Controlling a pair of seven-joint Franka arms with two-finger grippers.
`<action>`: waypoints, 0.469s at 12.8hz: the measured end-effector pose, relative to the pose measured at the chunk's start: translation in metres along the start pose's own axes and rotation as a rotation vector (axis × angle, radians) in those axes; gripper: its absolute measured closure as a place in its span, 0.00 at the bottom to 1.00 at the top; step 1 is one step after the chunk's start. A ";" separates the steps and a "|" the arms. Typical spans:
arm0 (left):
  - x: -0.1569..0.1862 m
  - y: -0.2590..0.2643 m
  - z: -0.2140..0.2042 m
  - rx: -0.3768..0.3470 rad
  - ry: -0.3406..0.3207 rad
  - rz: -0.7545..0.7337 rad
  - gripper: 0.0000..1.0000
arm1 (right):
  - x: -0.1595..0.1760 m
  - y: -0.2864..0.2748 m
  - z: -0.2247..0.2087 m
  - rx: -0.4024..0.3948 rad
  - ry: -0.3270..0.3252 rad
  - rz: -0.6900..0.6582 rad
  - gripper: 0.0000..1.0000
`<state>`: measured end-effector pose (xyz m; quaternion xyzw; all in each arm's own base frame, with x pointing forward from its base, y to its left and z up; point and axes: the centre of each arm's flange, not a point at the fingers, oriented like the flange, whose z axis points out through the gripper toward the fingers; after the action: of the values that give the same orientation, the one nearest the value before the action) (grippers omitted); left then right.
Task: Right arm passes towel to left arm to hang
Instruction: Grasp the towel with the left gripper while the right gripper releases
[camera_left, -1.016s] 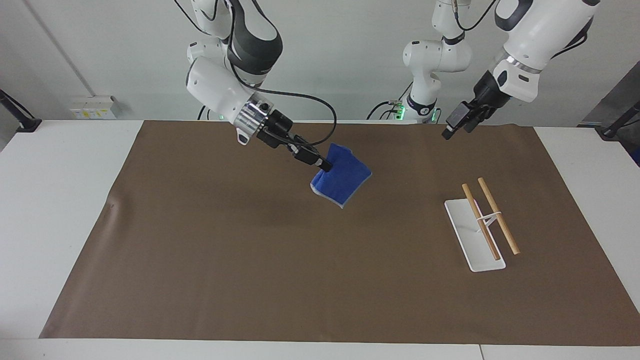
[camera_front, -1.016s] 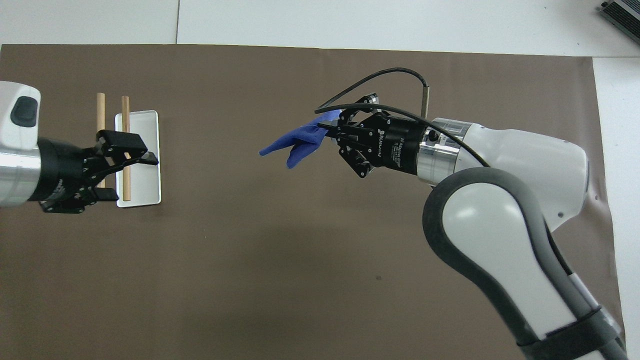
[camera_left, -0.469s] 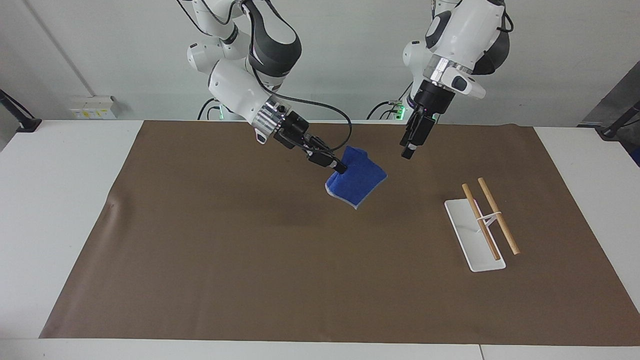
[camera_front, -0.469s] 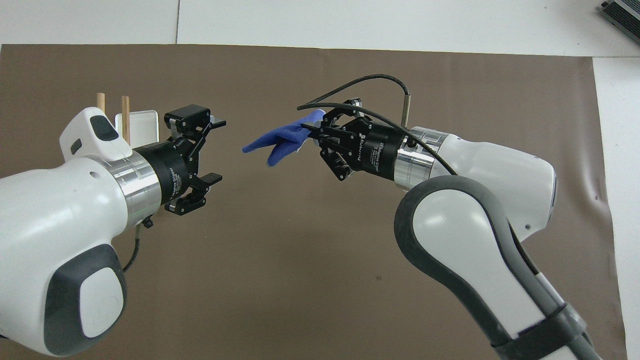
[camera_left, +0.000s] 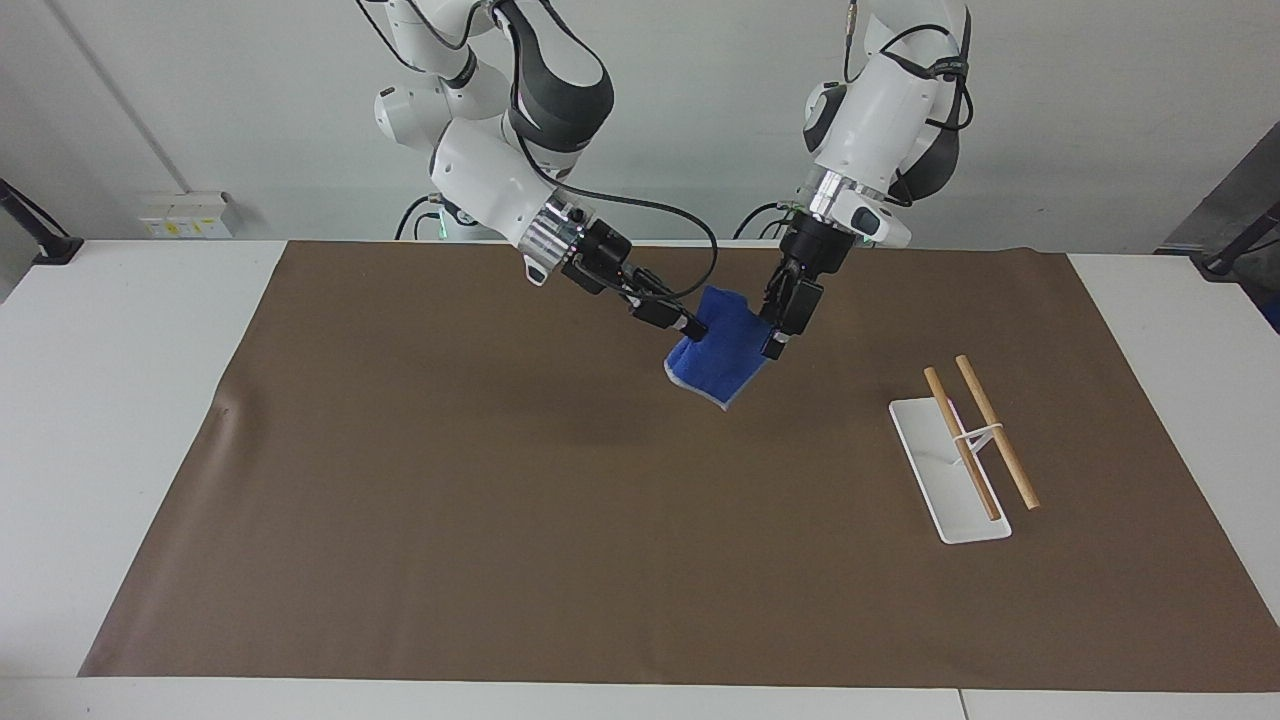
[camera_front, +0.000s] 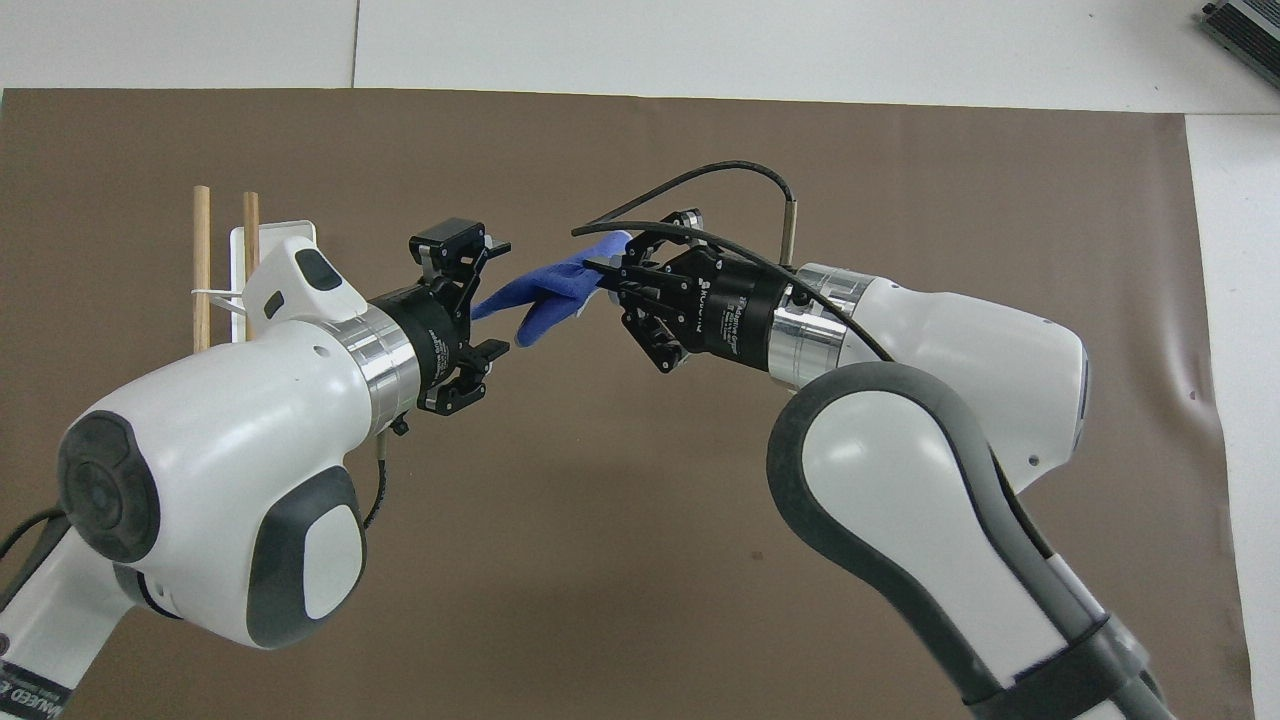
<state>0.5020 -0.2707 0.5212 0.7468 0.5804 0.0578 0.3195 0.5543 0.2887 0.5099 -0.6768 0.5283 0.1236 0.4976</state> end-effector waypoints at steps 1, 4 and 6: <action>0.001 0.000 0.003 0.000 0.000 -0.002 0.00 | 0.000 0.000 0.000 0.000 0.000 0.000 0.94; 0.002 -0.001 0.006 0.006 0.000 0.004 0.11 | 0.001 0.001 0.001 -0.003 0.001 0.002 0.94; 0.000 -0.005 0.009 0.034 -0.002 0.011 0.40 | 0.002 0.002 0.001 -0.004 0.002 0.003 0.94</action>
<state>0.5021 -0.2737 0.5118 0.7552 0.5770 0.0490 0.3071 0.5544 0.2888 0.5070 -0.6771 0.5295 0.1246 0.4956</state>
